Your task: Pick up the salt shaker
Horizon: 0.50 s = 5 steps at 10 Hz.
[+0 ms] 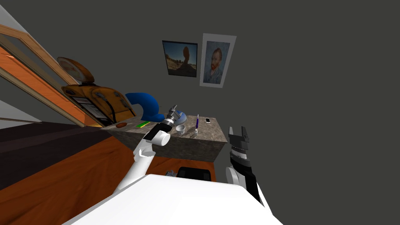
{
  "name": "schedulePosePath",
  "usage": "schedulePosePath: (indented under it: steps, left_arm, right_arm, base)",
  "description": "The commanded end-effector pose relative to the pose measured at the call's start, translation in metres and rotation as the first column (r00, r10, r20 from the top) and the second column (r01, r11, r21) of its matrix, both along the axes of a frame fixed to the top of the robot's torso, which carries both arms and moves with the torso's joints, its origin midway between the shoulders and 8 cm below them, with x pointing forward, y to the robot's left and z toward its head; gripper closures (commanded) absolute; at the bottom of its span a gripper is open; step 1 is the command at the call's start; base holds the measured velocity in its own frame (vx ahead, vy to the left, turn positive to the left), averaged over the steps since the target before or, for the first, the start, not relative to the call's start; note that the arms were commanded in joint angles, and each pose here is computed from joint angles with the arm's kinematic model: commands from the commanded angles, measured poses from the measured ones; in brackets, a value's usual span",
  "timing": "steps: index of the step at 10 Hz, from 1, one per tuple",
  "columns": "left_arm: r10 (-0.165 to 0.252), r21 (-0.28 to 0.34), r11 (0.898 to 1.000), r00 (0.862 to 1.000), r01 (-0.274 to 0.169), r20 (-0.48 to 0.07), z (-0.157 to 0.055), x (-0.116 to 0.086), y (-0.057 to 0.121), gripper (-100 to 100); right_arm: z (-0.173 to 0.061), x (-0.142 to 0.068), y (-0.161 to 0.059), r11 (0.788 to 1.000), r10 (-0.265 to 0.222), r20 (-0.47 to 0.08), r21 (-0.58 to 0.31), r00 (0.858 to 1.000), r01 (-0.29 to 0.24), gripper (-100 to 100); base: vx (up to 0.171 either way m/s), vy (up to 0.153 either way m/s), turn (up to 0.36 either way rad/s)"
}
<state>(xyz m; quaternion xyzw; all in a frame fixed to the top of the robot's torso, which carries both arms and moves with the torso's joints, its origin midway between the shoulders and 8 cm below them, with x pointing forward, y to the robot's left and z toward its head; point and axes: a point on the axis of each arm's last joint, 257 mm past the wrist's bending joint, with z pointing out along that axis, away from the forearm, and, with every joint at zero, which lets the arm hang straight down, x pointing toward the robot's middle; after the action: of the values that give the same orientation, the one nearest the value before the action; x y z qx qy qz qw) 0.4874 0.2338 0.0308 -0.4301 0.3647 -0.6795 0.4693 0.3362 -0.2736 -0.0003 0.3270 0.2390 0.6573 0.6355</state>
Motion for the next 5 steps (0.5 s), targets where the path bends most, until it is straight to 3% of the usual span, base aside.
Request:
schedulePosePath:
  steps: [1, 5]
  left_arm:
    - [0.0, 0.0, 1.0, 1.0, 0.0, -0.002, -0.0005, 0.0012, -0.0001, -100]
    - [0.0, 0.0, 1.0, 1.0, 0.0, -0.002, -0.0005, 0.0012, -0.0001, -100]
  right_arm:
    - [0.0, 0.0, 0.0, 1.0, 0.0, 0.0, 0.0, 1.0, 0.0, 0]
    - [0.0, 0.0, 0.0, 1.0, 0.0, 0.0, 0.0, 1.0, 0.0, 0]
  base:
    - [0.0, 0.0, 0.0]
    - [0.0, 0.0, 0.0]
